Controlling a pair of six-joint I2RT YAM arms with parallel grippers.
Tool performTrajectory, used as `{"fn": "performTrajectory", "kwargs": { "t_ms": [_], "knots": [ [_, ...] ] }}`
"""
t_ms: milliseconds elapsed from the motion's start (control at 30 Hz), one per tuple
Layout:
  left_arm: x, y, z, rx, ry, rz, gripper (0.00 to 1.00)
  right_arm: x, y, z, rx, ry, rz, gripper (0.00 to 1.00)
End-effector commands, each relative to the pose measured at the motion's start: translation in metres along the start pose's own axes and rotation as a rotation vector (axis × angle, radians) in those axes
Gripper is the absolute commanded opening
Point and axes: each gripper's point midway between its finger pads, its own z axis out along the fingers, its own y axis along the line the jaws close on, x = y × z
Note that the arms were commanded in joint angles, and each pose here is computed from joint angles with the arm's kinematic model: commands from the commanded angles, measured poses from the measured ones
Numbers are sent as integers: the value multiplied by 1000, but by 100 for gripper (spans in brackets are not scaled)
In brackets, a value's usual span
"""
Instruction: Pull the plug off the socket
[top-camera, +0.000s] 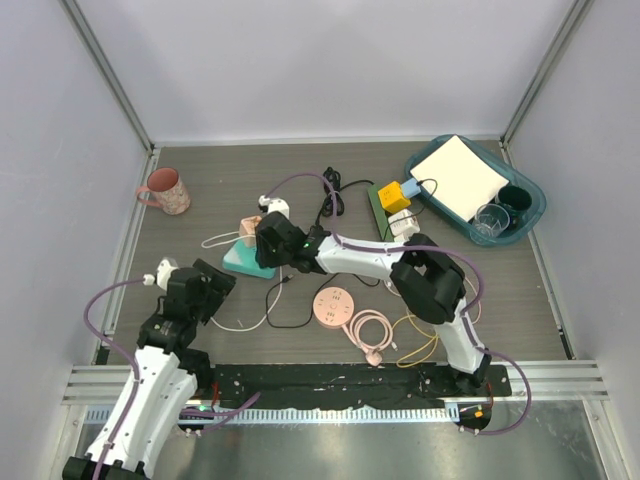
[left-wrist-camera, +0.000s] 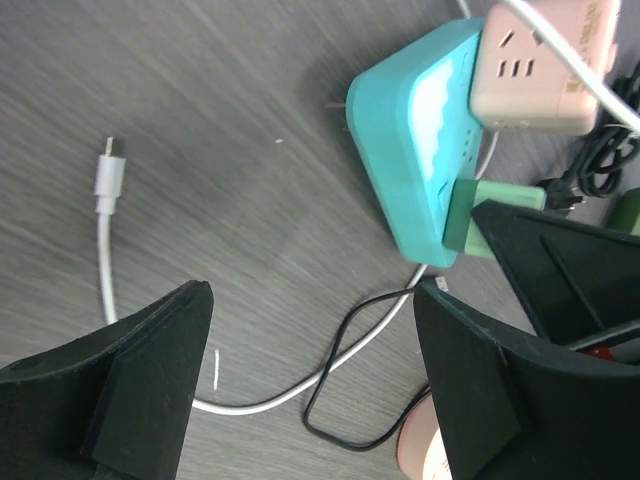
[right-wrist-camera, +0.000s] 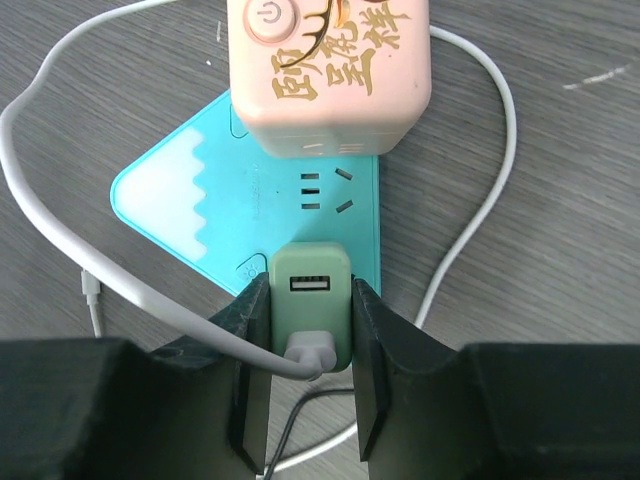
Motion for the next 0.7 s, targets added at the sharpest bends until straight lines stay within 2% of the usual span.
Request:
{"fn": "performTrajectory", "kwargs": {
  "t_ms": [0, 200, 467, 667],
  "knots": [
    [-7, -33, 2, 150, -19, 4, 86, -39, 17, -38, -98, -92, 85, 1],
    [-10, -53, 11, 251, -41, -20, 87, -37, 12, -53, -168, -82, 127, 1],
    [1, -73, 19, 313, 44, 3, 87, -38, 18, -58, -241, -102, 190, 1],
    [2, -75, 18, 318, 45, -2, 86, -37, 22, -56, -276, -118, 251, 1]
  ]
}}
